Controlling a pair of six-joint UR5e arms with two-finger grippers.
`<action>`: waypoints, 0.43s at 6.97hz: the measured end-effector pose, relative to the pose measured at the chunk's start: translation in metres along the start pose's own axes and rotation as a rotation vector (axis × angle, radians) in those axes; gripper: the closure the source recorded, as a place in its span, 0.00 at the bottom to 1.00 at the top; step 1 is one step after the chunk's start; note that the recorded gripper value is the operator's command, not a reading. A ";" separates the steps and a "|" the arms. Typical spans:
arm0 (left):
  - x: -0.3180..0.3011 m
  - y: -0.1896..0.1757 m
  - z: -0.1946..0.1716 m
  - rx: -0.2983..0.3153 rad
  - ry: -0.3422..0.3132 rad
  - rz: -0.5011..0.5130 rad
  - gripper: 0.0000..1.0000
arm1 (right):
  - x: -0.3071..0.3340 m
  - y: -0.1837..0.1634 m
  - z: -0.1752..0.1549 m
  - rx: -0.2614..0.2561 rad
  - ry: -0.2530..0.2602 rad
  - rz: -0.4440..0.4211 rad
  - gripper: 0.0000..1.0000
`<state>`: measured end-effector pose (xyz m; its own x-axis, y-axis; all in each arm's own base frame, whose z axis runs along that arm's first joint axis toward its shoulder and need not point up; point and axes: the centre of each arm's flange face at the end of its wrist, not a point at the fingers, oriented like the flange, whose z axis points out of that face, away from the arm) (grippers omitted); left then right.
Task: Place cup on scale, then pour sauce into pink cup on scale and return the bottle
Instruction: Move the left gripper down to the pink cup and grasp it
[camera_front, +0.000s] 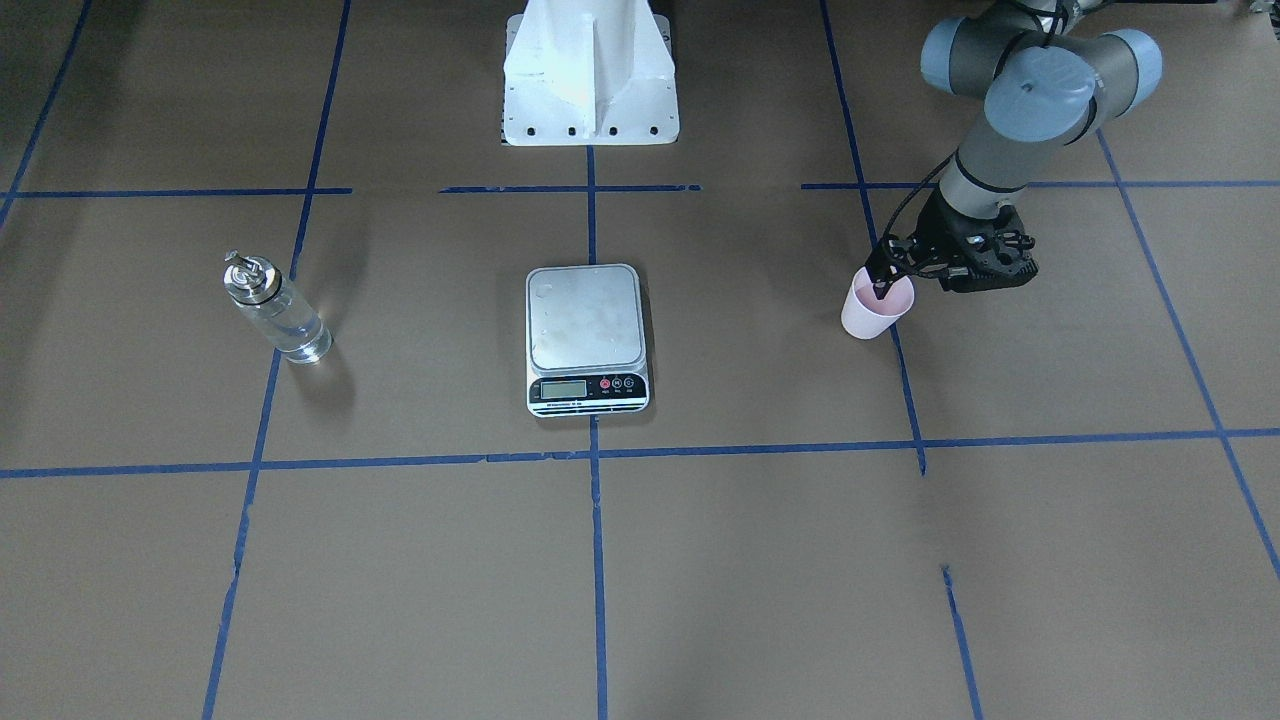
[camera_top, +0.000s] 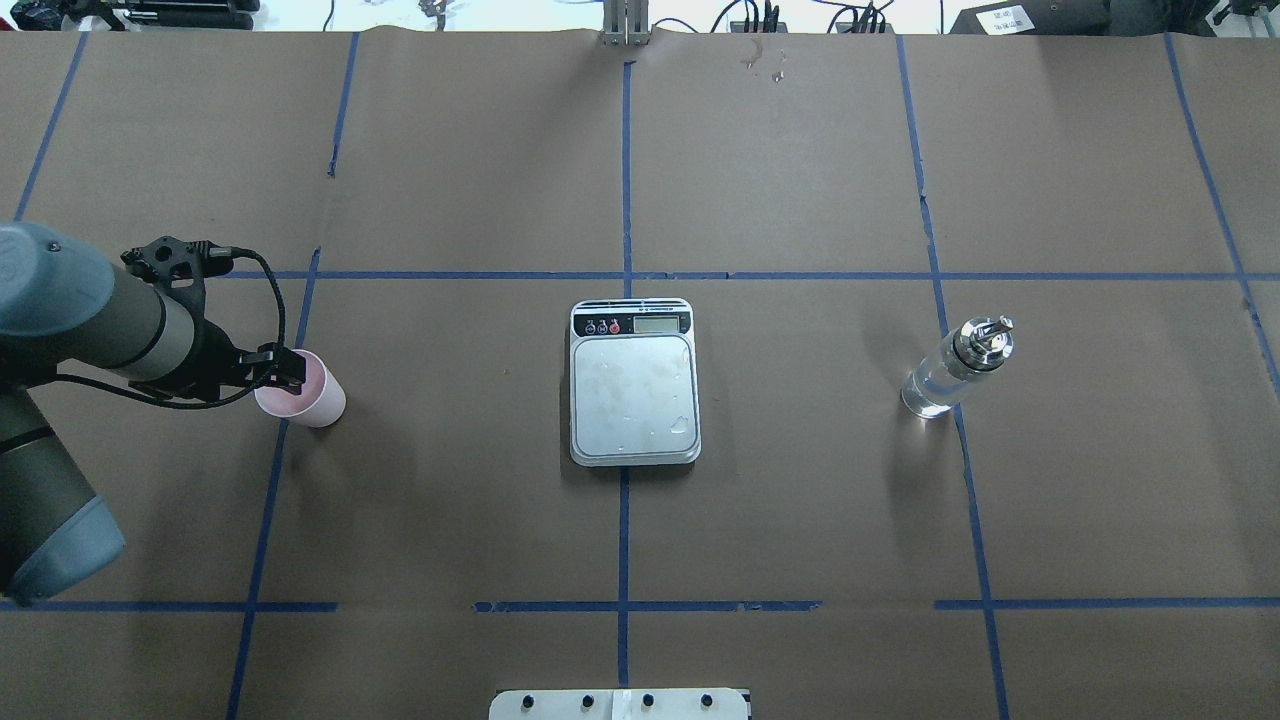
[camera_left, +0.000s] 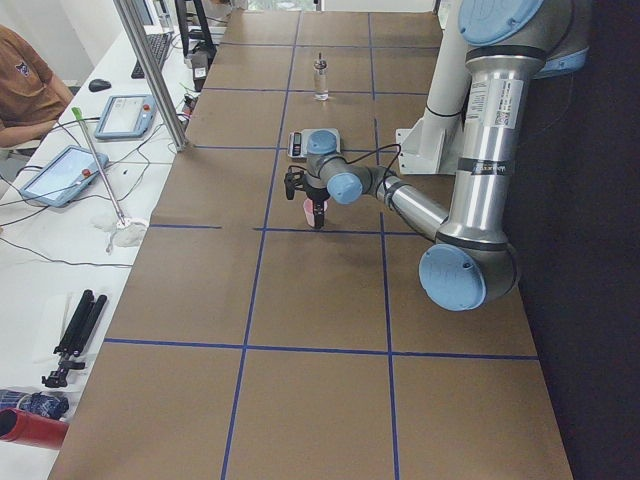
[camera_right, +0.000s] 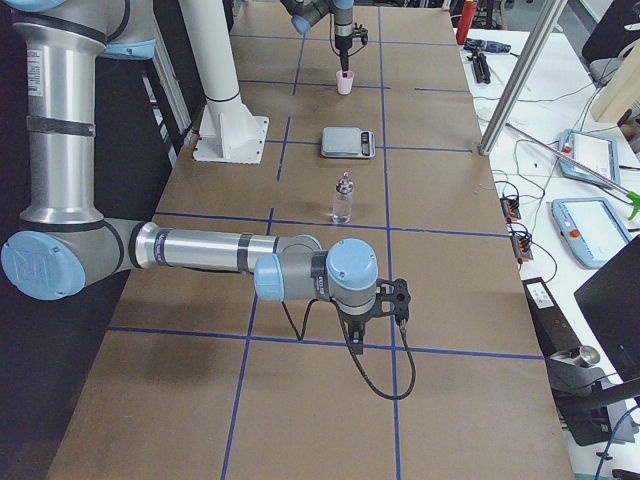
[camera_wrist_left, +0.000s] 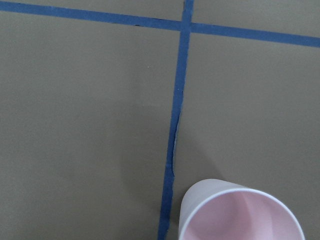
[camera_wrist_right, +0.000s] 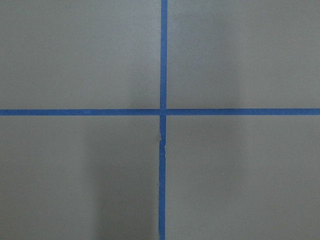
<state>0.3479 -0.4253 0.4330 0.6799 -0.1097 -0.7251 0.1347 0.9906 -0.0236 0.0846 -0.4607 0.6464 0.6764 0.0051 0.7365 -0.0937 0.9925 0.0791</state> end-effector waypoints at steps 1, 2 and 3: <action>-0.003 -0.002 0.007 0.001 0.005 0.001 0.45 | 0.000 0.000 0.000 0.000 -0.001 0.000 0.00; -0.003 -0.002 0.008 0.001 0.011 0.002 0.76 | -0.001 0.000 -0.001 0.002 -0.001 -0.002 0.00; -0.001 -0.001 0.006 0.001 0.018 0.006 1.00 | -0.003 0.000 -0.003 0.006 0.001 -0.006 0.00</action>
<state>0.3514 -0.4268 0.4383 0.6678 -0.1025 -0.7373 0.1314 0.9912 -0.0187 0.0846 -0.4606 0.6422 0.6774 -0.0007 0.7356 -0.0938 0.9917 0.0874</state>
